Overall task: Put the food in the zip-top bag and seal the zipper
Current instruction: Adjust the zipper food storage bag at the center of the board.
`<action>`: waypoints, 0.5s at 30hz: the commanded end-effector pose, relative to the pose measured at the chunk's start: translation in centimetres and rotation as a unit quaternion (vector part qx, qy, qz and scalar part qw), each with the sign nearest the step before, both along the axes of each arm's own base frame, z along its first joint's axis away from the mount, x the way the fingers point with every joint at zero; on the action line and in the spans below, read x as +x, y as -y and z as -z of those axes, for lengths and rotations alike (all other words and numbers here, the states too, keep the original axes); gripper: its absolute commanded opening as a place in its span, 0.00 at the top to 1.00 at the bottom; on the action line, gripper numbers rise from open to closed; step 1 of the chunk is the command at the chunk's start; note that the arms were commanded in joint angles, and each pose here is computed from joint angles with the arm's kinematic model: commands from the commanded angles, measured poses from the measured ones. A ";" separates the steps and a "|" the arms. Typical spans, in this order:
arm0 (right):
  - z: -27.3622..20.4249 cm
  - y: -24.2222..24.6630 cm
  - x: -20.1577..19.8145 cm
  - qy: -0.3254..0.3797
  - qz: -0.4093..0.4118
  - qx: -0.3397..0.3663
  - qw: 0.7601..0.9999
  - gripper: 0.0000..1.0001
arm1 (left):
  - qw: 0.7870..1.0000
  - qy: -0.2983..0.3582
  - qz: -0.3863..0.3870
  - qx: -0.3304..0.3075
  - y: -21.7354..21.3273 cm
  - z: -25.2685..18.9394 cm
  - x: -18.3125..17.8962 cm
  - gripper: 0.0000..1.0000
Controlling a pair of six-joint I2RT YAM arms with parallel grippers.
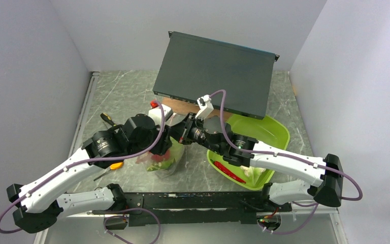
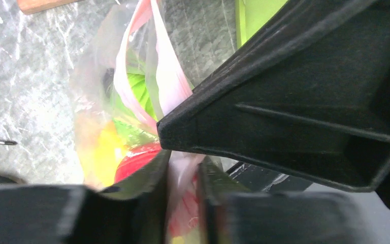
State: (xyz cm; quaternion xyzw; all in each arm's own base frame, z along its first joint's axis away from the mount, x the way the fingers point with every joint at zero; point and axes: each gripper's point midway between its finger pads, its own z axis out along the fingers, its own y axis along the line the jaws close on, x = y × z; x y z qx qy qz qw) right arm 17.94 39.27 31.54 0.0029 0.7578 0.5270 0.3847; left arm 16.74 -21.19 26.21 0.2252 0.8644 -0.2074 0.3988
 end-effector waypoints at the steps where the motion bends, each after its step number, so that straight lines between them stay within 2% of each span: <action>1: -3.7 -0.2 -0.3 0.057 -0.015 0.021 0.998 0.96 | 0.997 0.054 -0.052 0.011 -2.1 -2.1 1.8 0.86; 3: -2.8 0.7 -0.2 0.097 -0.018 -0.021 0.995 0.75 | 0.997 0.064 -0.040 0.015 -2.4 -2.1 1.5 0.97; 5: -3.1 2.1 -0.3 0.158 -0.034 -0.055 0.985 0.48 | 0.997 0.080 0.000 0.011 -2.3 -2.3 0.8 1.00; 6: -3.3 2.6 -0.5 0.198 -0.048 -0.076 0.976 0.42 | 0.996 0.086 0.018 0.006 -2.2 -2.4 0.4 1.00; 9: -3.1 4.6 -1.2 0.293 -0.085 -0.152 0.940 0.32 | 0.992 0.110 0.066 -0.008 -2.0 -3.0 -0.7 1.00; 12: -2.0 6.1 -2.4 0.375 -0.146 -0.192 0.895 0.23 | 0.987 0.129 0.092 -0.023 -2.0 -3.8 -1.4 1.00; 15: -1.0 7.0 -2.0 0.398 -0.170 -0.190 0.881 0.21 | 0.982 0.139 0.125 -0.039 -1.6 -4.5 -2.4 1.00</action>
